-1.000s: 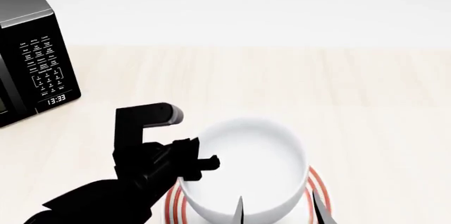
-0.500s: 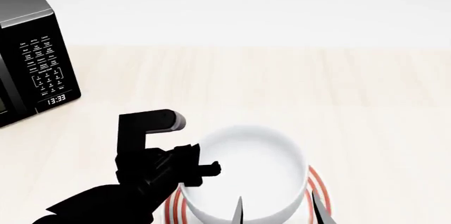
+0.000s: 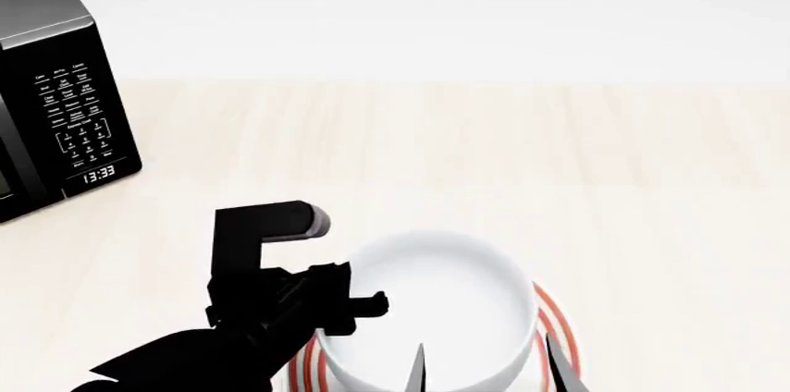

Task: Pick up the white bowl and put it on the plate.

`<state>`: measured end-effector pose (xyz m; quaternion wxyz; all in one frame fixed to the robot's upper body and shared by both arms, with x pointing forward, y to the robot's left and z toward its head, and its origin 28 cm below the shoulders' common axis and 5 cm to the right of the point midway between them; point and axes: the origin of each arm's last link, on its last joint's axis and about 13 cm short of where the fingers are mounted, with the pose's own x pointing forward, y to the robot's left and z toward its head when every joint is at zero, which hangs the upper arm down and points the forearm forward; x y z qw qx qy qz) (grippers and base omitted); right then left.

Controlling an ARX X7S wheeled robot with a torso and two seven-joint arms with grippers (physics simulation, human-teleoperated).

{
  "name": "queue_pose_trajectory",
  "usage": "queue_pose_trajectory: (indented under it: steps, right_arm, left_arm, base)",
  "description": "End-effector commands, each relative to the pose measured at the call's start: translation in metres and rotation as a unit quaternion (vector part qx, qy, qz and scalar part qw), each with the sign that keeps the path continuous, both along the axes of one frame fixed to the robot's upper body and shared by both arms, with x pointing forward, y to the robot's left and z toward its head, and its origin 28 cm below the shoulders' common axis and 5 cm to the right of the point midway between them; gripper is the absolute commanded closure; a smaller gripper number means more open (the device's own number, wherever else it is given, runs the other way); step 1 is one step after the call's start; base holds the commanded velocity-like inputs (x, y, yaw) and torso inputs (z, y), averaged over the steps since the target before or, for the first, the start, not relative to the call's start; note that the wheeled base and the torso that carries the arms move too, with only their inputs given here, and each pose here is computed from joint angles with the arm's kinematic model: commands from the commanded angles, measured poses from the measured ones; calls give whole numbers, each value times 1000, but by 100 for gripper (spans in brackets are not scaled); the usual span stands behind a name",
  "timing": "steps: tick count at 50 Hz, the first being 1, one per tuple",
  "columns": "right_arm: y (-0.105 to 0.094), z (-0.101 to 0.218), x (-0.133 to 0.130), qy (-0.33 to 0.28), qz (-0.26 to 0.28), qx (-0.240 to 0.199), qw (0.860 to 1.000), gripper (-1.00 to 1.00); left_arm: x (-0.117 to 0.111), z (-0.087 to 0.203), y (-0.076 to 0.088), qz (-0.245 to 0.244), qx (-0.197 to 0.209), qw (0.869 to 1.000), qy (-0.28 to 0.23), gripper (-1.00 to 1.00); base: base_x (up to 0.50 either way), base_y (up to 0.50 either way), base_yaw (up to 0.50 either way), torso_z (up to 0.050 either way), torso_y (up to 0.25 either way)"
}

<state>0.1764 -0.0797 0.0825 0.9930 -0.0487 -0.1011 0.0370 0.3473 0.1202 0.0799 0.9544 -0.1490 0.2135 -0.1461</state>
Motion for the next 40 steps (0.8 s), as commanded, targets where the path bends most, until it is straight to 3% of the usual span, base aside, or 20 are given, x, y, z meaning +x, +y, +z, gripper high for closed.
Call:
queue_pose_trajectory:
  steps: [1, 15, 16, 28, 40]
  right_arm:
    - [0, -1, 0, 0, 0, 0, 1000, -100]
    - [0, 0, -1, 0, 0, -1, 1000, -100]
    - [0, 0, -1, 0, 1, -1, 1000, -100]
    - [0, 0, -1, -1, 1, -1, 1000, -100]
    - [-1, 10, -3, -15, -3, 0, 1000, -100]
  left_arm:
    - [2, 1, -1, 1, -5, 1000, -4, 100]
    - [2, -2, 0, -1, 2, 1000, 3, 100]
    - [2, -2, 0, -1, 2, 1000, 4, -100]
    - [-4, 4, 2, -7, 13, 1000, -14, -100]
    - [-21, 42, 19, 22, 49, 987, -154, -100]
  base:
    - [0, 0, 0, 0, 0]
    - [0, 0, 0, 0, 0]
    - [0, 0, 0, 0, 0]
    - [0, 0, 0, 0, 0]
    - [0, 0, 0, 0, 0]
